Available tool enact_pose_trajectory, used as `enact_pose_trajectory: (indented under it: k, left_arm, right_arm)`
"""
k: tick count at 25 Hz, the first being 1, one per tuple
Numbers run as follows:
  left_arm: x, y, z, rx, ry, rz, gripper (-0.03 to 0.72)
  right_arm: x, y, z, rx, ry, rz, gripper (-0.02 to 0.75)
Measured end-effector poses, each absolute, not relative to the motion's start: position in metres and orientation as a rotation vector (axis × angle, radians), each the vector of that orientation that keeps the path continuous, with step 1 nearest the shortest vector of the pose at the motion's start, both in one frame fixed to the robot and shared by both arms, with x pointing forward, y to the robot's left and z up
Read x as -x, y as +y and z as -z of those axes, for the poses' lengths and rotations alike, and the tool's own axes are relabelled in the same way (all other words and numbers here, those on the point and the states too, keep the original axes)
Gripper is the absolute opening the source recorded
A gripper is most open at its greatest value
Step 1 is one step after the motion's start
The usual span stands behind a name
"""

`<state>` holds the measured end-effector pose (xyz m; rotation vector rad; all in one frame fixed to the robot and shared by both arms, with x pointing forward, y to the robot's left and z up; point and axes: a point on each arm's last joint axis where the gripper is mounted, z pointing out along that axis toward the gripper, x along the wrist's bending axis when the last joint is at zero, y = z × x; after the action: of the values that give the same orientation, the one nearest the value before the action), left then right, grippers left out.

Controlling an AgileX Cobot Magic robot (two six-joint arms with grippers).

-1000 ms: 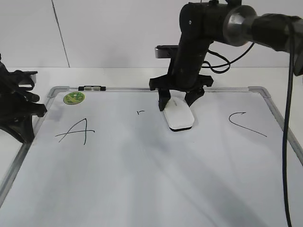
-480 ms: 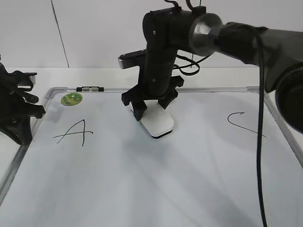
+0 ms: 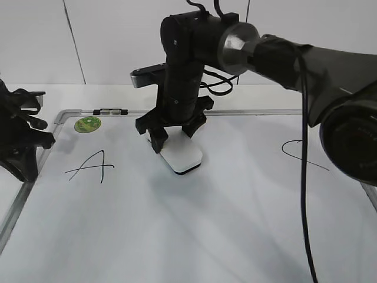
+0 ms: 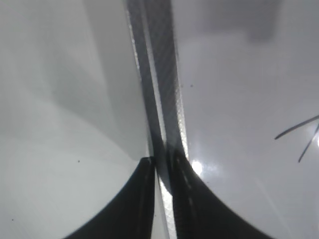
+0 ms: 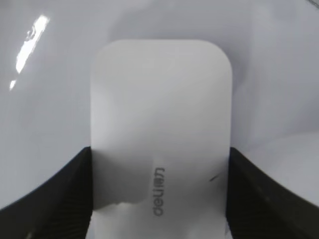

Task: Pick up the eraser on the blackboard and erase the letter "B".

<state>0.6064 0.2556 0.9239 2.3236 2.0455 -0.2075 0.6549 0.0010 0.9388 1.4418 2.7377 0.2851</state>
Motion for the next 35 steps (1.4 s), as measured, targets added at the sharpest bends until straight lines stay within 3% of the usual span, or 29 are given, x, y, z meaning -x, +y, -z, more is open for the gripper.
enact_pose_trajectory:
  k: [8, 20, 35]
  left_arm:
    - [-0.607, 0.256, -0.924, -2.323, 2.045, 0.205, 0.085]
    - [-0.607, 0.255, -0.924, -2.318, 2.045, 0.206, 0.085]
    - [-0.602, 0.257, -0.924, -2.359, 2.058, 0.251, 0.086]
  right_arm:
    - [-0.666, -0.013, -0.939, -1.541, 2.699, -0.303, 0.533]
    - [-0.704, -0.072, -0.942, -1.816, 2.549, -0.431, 0.533]
    - [-0.661, 0.0, -0.942, -1.497, 2.664, -0.356, 0.533]
